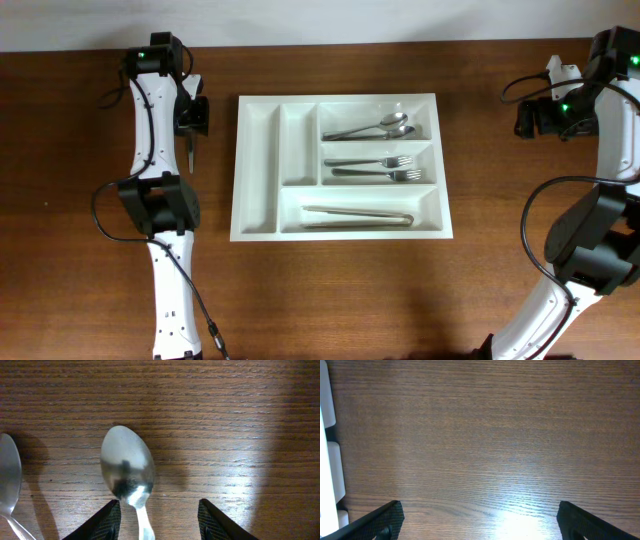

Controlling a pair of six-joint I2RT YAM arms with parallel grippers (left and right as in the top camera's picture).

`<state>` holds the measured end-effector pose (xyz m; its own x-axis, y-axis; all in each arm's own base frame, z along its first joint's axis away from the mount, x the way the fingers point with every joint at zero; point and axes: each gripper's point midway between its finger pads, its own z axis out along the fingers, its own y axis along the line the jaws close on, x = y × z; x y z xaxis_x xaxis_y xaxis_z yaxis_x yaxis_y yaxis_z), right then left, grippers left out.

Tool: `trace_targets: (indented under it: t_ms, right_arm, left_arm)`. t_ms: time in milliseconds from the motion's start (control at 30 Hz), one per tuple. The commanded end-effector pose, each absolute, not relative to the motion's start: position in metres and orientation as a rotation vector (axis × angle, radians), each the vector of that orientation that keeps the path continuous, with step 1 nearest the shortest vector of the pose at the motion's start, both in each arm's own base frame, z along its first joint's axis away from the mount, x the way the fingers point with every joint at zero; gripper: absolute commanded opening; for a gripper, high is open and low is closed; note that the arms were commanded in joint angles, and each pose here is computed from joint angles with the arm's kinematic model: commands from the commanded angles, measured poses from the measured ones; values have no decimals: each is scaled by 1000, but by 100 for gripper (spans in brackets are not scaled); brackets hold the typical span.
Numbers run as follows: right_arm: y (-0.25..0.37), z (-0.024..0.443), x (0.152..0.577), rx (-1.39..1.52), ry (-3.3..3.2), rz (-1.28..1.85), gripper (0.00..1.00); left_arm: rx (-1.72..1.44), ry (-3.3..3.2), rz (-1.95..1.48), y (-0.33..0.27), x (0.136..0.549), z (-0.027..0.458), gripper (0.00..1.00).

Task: Pack container
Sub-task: 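Lower the left gripper onto the dark spoon left of the tray and close, then lift the spoon and carry it right over the tray's narrow left compartment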

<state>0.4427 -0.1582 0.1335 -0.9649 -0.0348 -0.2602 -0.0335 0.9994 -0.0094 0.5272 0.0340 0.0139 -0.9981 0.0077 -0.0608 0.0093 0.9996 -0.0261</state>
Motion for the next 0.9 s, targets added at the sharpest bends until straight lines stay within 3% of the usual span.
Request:
trace_targets:
  t_ms: [0,867]
  right_arm:
    - [-158,129,443,-63,2882,7,99]
    - [-158,129,443,-63,2882,7,99]
  left_arm:
    - [-17,3111,-74,34,523,-1,52]
    - [38,3156,-73,23,518,-23,62]
